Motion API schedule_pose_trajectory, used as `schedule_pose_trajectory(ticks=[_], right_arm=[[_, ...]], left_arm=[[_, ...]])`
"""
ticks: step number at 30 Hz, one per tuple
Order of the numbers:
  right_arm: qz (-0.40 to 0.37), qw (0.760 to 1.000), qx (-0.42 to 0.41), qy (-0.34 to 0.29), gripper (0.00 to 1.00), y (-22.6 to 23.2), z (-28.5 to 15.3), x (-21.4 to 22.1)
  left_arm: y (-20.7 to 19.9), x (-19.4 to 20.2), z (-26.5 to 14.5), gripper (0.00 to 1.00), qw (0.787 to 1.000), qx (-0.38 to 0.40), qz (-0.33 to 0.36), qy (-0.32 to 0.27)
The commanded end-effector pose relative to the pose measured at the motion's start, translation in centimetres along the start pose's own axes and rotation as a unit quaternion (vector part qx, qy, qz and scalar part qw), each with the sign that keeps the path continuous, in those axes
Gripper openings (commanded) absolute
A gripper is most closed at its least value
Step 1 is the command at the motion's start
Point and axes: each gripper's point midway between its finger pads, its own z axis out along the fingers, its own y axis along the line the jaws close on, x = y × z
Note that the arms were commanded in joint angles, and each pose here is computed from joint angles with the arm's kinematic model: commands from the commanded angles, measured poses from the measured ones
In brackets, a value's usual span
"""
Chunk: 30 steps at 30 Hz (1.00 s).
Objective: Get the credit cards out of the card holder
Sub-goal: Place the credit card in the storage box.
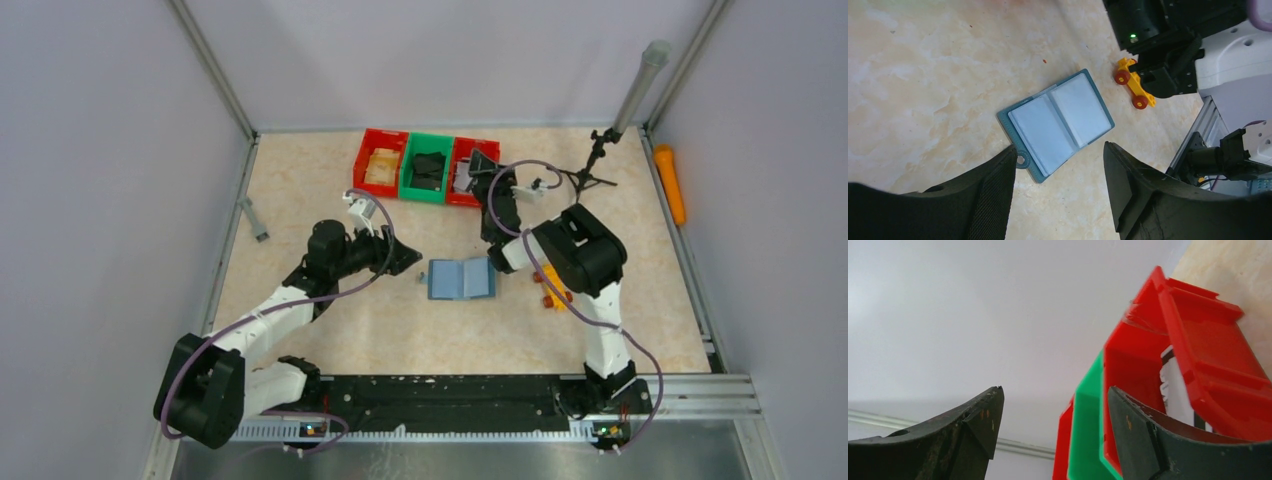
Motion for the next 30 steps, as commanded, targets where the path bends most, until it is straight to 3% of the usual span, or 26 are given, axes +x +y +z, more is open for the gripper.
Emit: schedule_pose_trajectory(ticks=[1, 4, 14, 17, 20, 25, 27, 30], right_arm=[[-0.004, 0.995, -0.103, 0.011, 0.8, 9.2, -2.1, -2.2], [-0.051, 0.992, -0.113, 0.036, 0.91, 9.7, -3.9, -2.7], [-0.21, 0.961, -0.14, 0.117, 0.94, 9.6, -11.0, -5.3], [-0.262, 0.946, -0.114, 0.154, 0.94, 8.8, -12.5, -5.7], [-0.311, 0.927, -0.038, 0.205, 0.98, 7.3, -13.4, -6.0], [-0.382, 0.888, -0.044, 0.251, 0.99, 8.4, -15.9, -7.6], [-0.428, 0.859, -0.056, 0.274, 0.99, 8.3, -17.3, -8.3], [-0.426, 0.865, -0.014, 0.264, 0.99, 6.1, -19.1, -10.5]], left_arm=[[-0.3, -1.2, 0.1, 0.68, 1.0, 0.0, 0.016, -0.017], [0.0, -1.1, 0.0, 0.73, 1.0, -0.007, 0.014, -0.018], [0.8, -0.9, 0.0, 0.74, 0.999, -0.034, 0.02, -0.015], [0.9, -0.9, -0.1, 0.74, 0.999, -0.037, 0.023, -0.017], [0.9, -0.9, 0.0, 0.74, 0.999, -0.036, 0.023, -0.015], [0.9, -0.7, 0.2, 0.74, 0.999, -0.034, 0.023, -0.012], [0.9, -0.7, 0.2, 0.74, 0.999, -0.035, 0.023, -0.013], [1.0, -0.7, 0.2, 0.74, 0.999, -0.035, 0.023, -0.013]])
